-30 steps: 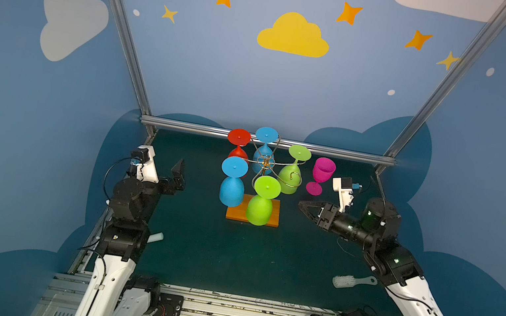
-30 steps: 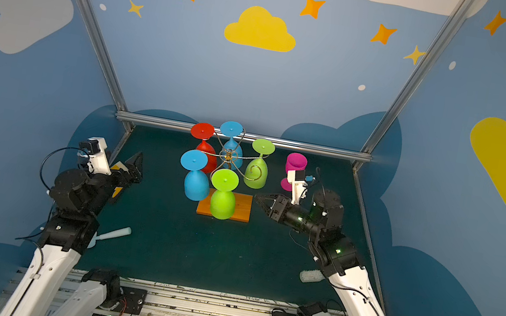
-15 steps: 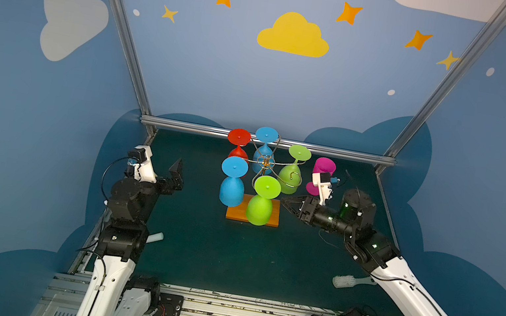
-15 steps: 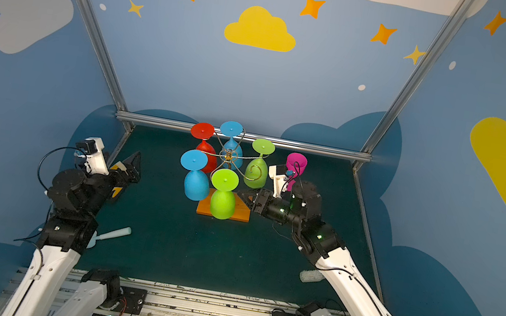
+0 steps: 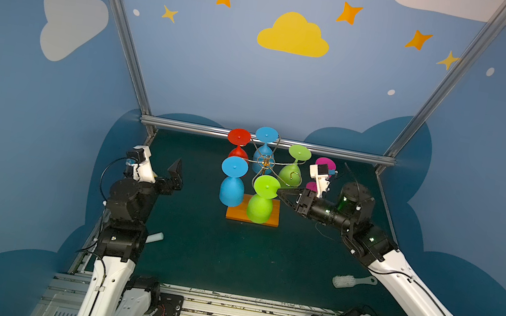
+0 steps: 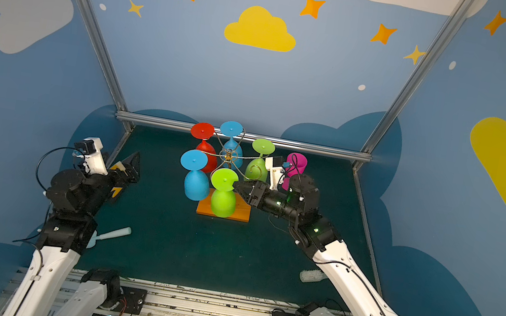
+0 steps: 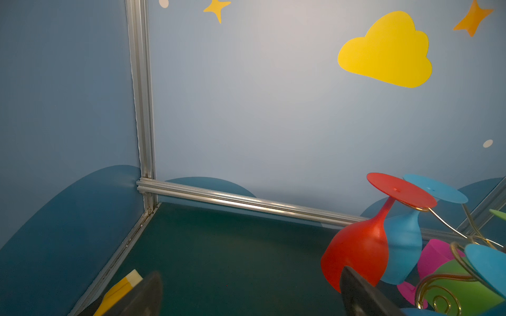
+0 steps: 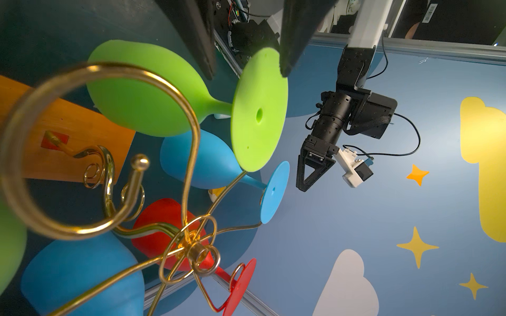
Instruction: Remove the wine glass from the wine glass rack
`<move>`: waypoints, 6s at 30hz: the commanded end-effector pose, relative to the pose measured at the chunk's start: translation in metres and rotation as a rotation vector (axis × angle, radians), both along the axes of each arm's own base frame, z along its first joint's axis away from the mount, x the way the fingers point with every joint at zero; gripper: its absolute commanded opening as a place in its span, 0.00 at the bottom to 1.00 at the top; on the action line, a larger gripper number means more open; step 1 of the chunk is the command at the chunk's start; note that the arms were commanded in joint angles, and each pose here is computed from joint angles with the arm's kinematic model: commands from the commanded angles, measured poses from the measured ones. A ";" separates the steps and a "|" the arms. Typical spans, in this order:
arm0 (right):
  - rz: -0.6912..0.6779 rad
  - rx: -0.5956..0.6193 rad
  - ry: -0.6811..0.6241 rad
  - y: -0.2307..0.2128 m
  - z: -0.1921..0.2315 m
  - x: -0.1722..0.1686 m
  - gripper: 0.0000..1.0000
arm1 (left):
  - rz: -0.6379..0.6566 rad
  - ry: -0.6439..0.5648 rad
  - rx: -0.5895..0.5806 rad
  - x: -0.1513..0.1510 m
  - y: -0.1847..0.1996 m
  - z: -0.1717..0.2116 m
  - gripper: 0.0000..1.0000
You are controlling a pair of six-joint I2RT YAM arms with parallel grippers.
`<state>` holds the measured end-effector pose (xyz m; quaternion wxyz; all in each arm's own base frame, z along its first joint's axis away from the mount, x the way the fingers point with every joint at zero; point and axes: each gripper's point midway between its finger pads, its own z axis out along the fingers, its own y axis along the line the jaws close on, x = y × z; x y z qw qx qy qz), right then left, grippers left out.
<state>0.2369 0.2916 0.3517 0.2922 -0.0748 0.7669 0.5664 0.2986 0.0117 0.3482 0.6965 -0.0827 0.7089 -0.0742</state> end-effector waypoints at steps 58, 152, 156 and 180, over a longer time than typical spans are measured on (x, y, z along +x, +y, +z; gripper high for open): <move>0.041 0.131 0.026 0.015 0.050 0.004 0.00 | -0.002 -0.043 -0.012 -0.005 0.000 0.016 1.00; 0.117 0.106 -0.003 0.048 0.056 -0.004 0.00 | 0.000 -0.046 -0.017 -0.005 0.001 0.016 1.00; 0.113 0.109 -0.002 0.051 0.056 0.001 0.00 | 0.001 -0.047 -0.017 -0.005 0.001 0.016 1.00; 0.006 0.117 -0.003 0.043 0.051 0.027 0.00 | 0.001 -0.051 -0.015 -0.006 0.001 0.017 1.00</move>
